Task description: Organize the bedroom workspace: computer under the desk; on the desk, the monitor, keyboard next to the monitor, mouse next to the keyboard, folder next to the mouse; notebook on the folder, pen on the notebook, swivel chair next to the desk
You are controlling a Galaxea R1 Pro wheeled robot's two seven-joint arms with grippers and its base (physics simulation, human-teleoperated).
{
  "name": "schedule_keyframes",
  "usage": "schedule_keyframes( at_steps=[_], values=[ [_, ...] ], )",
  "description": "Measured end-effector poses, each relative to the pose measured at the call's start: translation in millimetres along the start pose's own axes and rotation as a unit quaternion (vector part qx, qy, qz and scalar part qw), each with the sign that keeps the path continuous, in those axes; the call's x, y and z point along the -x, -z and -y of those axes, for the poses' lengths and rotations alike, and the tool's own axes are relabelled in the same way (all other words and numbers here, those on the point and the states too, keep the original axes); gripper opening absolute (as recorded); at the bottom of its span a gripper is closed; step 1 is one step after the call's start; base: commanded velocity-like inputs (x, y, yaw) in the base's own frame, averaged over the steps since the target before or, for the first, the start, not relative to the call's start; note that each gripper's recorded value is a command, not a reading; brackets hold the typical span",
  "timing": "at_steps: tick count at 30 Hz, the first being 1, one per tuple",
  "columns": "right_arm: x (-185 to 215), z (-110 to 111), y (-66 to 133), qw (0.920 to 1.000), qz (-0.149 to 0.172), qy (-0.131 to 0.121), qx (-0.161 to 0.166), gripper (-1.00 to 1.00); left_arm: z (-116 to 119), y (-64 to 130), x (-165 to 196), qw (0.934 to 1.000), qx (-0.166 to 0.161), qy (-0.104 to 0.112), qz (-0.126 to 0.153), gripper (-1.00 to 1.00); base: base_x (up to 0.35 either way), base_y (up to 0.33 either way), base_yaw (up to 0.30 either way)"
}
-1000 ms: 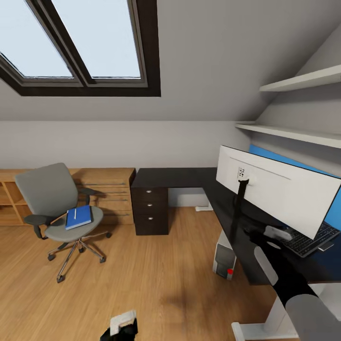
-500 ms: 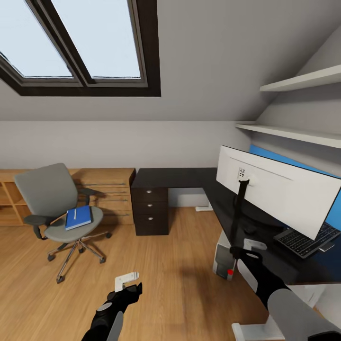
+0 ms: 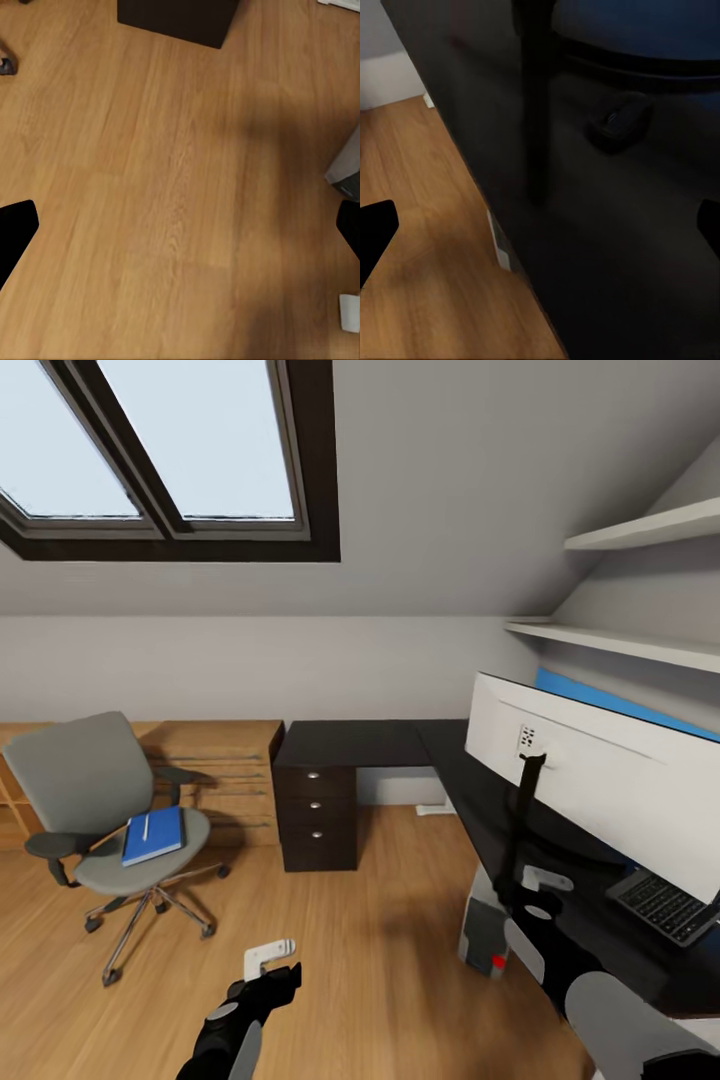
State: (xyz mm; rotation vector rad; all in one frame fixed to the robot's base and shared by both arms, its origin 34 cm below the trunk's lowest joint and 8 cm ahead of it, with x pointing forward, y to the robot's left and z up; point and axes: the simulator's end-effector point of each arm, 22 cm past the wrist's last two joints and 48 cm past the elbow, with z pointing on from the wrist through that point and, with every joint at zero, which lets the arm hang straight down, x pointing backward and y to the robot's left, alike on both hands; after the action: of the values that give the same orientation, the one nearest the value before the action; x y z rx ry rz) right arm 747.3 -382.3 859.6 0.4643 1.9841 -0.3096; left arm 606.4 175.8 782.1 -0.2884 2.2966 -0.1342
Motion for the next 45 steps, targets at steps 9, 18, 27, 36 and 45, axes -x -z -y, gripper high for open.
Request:
schedule_keyframes(
  at_steps=[9, 18, 27, 36, 45],
  values=[
    [-17, 16, -4.8, 0.9996, -0.02, 0.011, -0.018, 1.0, 1, -1.0, -5, 1.0, 0.0, 0.0, -0.005, 1.0, 0.33, 0.001, 0.0],
    [-13, 38, -11.5, 0.999, -0.023, 0.011, -0.036, 1.0, 1, -1.5, -6, 1.0, -0.001, -0.001, -0.006, 1.0, 0.159, 0.0, 0.0],
    [-3, 53, -13.6, 0.9983, -0.006, -0.012, -0.056, 1.0, 1, -2.4, -10, 0.9999, -0.001, -0.001, -0.011, 1.0, 0.012, 0.0, 0.0],
    [-4, 53, -13.2, 0.9982, -0.006, -0.013, -0.058, 1.0, 1, -2.5, -10, 0.9999, -0.001, -0.001, -0.011, 1.0, 0.0, 0.0, 0.0],
    [-5, 68, -14.8, 0.9957, -0.01, -0.055, -0.074, 1.0, 1, -2.3, -10, 0.9999, -0.002, -0.001, -0.011, 1.0, 0.0, 0.0, 0.0]
  ],
)
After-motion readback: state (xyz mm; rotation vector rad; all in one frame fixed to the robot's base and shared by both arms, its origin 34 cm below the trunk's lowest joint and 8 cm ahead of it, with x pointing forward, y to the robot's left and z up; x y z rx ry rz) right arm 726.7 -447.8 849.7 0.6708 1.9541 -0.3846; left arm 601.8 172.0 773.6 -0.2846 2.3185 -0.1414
